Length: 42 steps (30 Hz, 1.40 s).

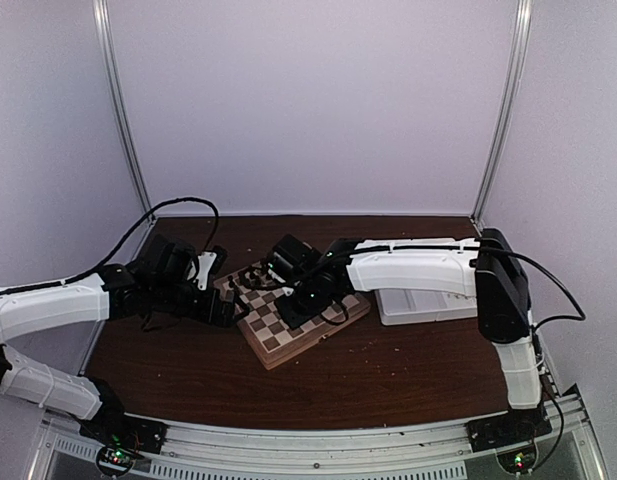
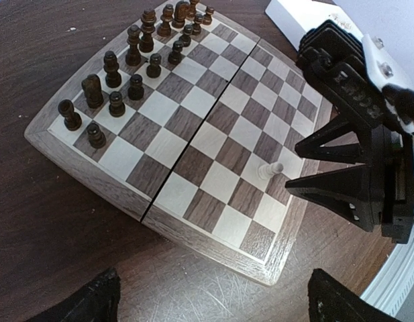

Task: Set up the chess pieces on the board
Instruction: Pick up the chess piece from the chessboard.

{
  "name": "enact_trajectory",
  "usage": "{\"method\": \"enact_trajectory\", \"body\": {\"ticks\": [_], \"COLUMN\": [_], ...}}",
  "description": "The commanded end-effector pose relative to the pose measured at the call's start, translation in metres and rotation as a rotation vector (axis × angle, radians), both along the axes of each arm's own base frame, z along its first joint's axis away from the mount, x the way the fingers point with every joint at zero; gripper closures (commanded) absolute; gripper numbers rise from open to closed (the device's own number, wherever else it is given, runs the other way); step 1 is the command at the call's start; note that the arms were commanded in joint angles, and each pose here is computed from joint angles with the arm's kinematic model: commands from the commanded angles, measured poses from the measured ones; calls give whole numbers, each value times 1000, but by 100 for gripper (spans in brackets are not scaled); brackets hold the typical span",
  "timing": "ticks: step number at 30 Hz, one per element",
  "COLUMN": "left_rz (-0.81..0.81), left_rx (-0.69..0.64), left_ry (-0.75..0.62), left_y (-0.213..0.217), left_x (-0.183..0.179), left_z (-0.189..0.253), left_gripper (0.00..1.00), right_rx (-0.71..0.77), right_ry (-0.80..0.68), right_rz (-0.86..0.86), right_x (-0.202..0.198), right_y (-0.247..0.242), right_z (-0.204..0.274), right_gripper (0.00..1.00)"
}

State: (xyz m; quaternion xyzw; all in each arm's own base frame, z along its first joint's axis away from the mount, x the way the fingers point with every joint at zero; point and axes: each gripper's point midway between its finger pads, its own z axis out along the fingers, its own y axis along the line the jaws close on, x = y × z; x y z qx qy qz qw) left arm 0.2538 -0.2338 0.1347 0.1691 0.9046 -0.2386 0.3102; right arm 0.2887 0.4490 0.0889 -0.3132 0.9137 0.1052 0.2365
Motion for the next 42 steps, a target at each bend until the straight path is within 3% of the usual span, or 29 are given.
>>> {"method": "enact_trajectory", "body": {"ticks": [1, 33, 42], "left_rz": [0, -16, -21], "left_rx": [11, 24, 27], "left_ry": [-22, -4, 2], "left_y": [3, -1, -2], "left_x": [1, 2, 2], "left_z": [0, -6, -8], "left_gripper": [2, 2, 2], "right_rx": [-41, -18, -20], "right_ry": [-13, -1, 5], "right_rz": [-28, -34, -36], "right_x": [8, 23, 27], "right_y": [-3, 8, 8], "right_z": [-6, -19, -21], "right_gripper": [61, 84, 76]}}
